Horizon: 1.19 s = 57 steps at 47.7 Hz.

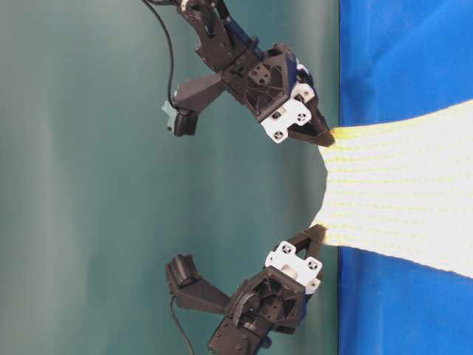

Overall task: Fold the yellow towel.
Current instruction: 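Fold the top end down onto the bottom half and release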

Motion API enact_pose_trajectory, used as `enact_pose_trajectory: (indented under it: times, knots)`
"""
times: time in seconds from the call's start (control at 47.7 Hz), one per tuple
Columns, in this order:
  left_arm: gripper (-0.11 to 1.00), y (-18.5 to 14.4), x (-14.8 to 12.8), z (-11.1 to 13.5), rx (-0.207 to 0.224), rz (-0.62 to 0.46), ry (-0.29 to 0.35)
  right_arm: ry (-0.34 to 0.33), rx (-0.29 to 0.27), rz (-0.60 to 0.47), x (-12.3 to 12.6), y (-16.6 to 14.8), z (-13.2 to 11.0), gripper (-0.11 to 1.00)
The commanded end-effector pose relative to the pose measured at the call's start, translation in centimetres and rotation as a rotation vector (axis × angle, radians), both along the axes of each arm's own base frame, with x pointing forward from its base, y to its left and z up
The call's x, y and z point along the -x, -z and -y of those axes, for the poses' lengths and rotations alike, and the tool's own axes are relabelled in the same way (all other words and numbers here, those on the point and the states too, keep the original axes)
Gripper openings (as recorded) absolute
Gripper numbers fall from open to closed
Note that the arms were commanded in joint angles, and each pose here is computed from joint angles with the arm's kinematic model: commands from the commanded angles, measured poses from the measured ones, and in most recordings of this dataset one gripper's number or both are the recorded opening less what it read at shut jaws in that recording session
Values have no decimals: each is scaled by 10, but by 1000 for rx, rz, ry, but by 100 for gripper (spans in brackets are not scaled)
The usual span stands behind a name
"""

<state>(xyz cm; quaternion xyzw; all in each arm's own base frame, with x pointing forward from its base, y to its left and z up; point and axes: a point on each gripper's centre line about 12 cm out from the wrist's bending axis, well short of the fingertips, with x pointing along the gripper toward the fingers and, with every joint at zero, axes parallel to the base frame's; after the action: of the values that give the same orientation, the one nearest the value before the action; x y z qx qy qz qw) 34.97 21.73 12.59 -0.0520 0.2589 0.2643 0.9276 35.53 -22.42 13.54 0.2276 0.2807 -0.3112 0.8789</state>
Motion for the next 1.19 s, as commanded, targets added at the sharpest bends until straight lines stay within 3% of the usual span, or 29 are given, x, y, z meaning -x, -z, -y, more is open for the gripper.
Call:
enact_pose_trajectory:
  times: [0.0,0.168,0.314,0.608,0.901,1.174]
  knots:
    - [6,-19,-2,3,-24,37,8,1,22,39,0,-18,-1,7]
    - [6,-21,-4,18,-19,40,41,-20,21,43,1,-21,-13,7]
    - [6,-27,-5,44,-16,51,95,-65,14,52,1,-24,-38,7]
    - [6,-37,-1,121,5,76,266,-170,-9,96,6,-29,-102,7]
    - [6,-32,3,189,87,92,410,-279,-65,117,8,-29,-162,7]
    - [6,-30,2,246,98,80,572,-386,-117,116,5,-25,-215,7]
